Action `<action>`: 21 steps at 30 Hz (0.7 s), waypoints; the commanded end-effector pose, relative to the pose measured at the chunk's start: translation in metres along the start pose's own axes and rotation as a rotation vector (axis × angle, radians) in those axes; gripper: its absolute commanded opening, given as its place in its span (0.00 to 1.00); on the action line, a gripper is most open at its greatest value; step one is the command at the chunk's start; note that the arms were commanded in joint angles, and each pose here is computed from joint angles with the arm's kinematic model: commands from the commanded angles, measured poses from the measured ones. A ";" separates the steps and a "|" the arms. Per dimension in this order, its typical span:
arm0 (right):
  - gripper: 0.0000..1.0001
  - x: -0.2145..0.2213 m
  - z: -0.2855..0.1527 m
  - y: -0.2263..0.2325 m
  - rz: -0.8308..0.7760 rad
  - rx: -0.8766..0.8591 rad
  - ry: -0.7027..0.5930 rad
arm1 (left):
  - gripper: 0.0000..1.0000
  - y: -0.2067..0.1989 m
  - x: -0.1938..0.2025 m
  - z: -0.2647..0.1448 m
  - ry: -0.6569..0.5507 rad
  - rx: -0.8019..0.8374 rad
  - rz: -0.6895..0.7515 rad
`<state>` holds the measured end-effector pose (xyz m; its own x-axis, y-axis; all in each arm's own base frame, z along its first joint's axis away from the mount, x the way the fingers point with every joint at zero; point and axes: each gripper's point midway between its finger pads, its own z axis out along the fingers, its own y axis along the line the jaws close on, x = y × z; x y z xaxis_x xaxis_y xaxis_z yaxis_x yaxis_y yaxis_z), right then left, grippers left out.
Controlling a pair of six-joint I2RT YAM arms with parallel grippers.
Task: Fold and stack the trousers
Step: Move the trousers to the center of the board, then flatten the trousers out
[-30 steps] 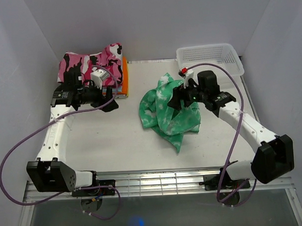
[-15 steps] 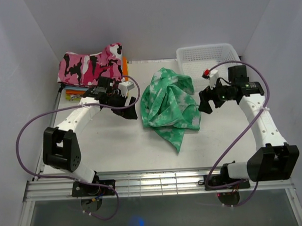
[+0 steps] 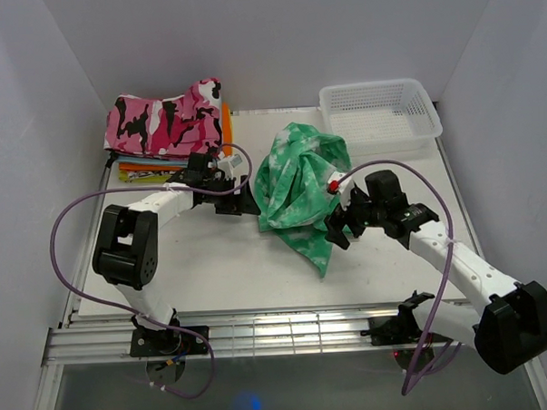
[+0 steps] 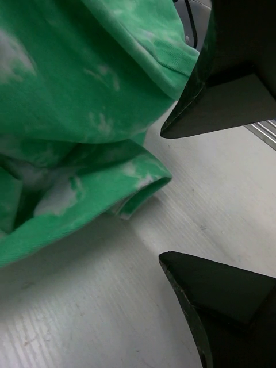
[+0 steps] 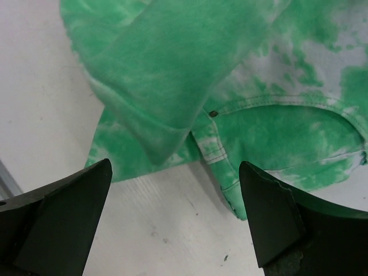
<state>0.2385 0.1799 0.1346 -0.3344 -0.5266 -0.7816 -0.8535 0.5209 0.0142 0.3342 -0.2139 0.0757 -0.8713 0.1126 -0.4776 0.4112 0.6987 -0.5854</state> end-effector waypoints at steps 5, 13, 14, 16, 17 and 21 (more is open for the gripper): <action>0.94 -0.012 0.025 -0.060 0.014 0.318 -0.094 | 0.86 -0.034 -0.086 -0.034 -0.264 0.032 0.157; 0.90 0.034 0.015 -0.044 -0.157 0.286 -0.005 | 0.87 -0.096 -0.206 -0.054 -0.311 0.002 0.558; 0.91 0.038 0.012 -0.044 -0.178 0.289 0.003 | 0.87 -0.099 -0.209 -0.050 -0.284 0.009 0.560; 0.94 0.051 0.006 -0.039 -0.226 0.280 0.039 | 0.88 -0.114 -0.230 -0.033 -0.290 0.036 0.606; 0.94 0.054 0.005 -0.039 -0.230 0.284 0.049 | 0.88 -0.117 -0.236 -0.026 -0.293 0.041 0.621; 0.94 0.077 0.008 -0.048 -0.223 0.322 0.138 | 0.90 -0.142 -0.249 0.007 -0.321 0.075 0.684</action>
<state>0.2558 0.1354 0.0856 -0.2036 -0.6594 -0.7237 -0.7568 0.5749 -0.3109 0.5069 -0.3266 0.3110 -0.2386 0.2038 -0.9495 0.8415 0.5313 -0.0974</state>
